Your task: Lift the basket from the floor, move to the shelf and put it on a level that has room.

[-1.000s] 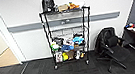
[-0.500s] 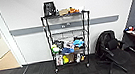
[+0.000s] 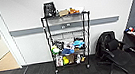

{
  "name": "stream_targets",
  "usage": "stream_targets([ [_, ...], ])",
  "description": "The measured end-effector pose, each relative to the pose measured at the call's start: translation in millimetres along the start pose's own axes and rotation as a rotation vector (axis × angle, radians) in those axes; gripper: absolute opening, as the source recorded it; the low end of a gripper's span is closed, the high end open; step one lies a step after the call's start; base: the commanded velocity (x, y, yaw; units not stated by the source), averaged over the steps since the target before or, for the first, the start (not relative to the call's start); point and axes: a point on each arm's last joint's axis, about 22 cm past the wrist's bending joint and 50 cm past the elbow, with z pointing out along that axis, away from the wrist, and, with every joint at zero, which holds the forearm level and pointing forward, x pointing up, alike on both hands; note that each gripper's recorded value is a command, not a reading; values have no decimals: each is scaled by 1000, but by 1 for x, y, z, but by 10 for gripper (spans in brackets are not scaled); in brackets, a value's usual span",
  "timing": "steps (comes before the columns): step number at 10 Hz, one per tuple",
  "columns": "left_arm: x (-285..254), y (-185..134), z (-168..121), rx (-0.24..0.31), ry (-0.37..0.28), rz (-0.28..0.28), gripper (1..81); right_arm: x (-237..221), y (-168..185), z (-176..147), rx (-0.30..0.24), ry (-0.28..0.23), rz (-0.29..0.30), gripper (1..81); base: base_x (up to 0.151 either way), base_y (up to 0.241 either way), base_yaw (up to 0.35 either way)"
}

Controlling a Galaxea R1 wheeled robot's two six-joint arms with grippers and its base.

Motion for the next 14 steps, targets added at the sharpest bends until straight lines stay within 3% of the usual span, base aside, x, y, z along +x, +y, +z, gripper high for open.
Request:
stream_targets([
  [14,7,1,0,-1,9,3,10,3,0,0,0,5,-8,10,122,0,0],
])
